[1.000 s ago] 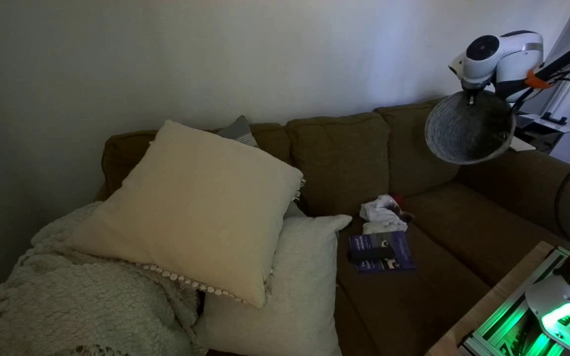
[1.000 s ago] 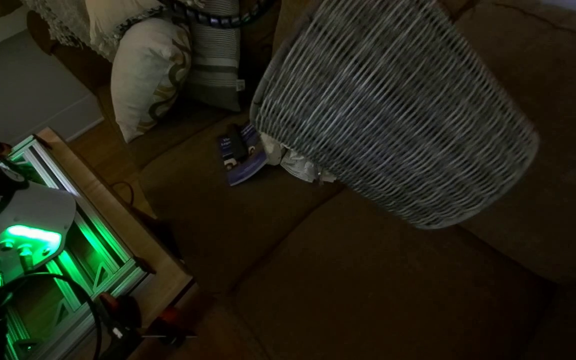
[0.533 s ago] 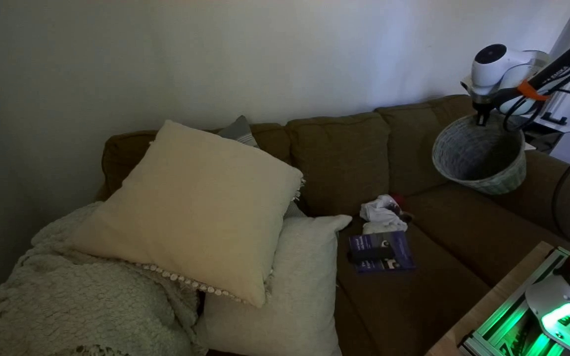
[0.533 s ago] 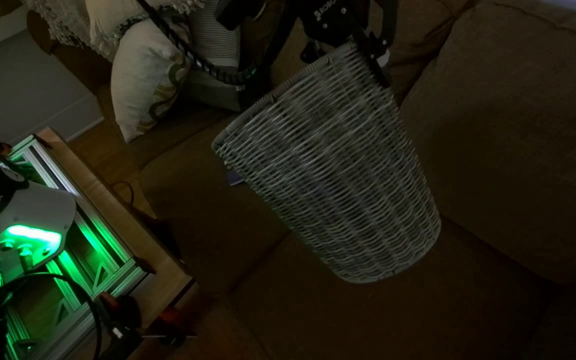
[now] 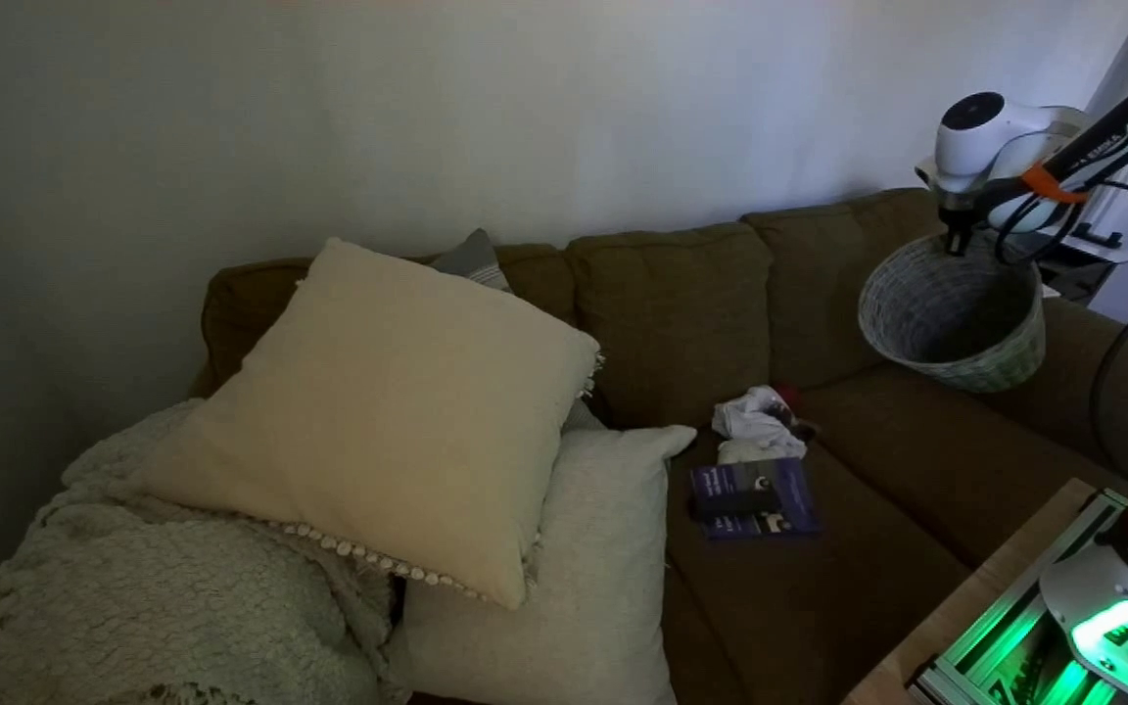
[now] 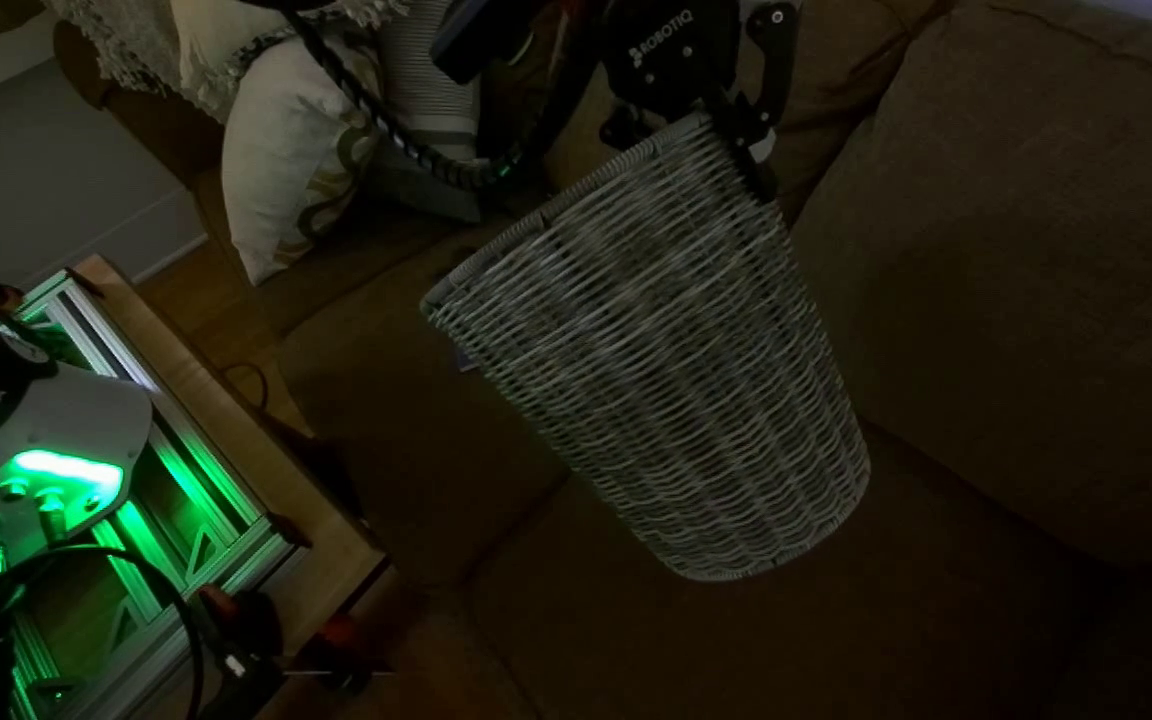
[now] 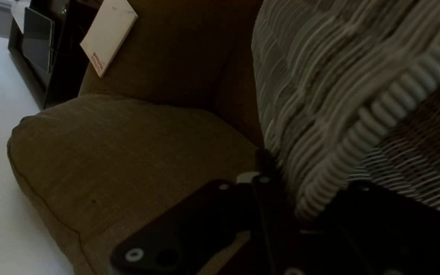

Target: Move the gray basket a little to the left, pick up the gray basket and pour all its contents onto the couch

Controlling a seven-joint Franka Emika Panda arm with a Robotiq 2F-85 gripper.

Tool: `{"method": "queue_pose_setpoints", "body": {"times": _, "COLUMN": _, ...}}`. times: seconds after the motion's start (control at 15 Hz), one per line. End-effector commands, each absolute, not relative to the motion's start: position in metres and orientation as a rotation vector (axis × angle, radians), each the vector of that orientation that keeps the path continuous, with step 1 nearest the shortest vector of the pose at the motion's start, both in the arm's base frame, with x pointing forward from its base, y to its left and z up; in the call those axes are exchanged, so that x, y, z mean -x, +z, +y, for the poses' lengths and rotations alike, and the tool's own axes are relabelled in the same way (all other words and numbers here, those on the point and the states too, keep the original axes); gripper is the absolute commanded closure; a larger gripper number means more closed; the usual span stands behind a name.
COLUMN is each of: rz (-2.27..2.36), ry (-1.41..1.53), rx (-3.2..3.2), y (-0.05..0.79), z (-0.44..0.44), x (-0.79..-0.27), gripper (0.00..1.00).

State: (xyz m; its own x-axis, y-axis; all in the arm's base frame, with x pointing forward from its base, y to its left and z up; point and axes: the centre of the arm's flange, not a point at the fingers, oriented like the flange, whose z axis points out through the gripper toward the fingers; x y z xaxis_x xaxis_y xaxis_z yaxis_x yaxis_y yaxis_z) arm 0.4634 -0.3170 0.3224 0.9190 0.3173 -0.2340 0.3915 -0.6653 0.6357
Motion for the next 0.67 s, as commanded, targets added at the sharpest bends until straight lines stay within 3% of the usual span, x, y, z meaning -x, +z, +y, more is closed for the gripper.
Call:
{"method": "queue_pose_setpoints", "body": {"times": 0.0, "rz": 0.489, "ry": -0.202, "rx": -2.413, "y": 0.311, "z": -0.333, "x": -0.464, "gripper": 0.97}}
{"method": "queue_pose_setpoints", "body": {"times": 0.27, "rz": 0.584, "ry": -0.194, "rx": -2.652, "y": 0.272, "z": -0.381, "x": -0.435, "gripper": 0.97}}
{"method": "queue_pose_setpoints", "body": {"times": 0.6, "rz": 0.34, "ry": 0.01, "rx": -2.91, "y": 0.23, "z": -0.45, "x": -0.384, "gripper": 0.97}}
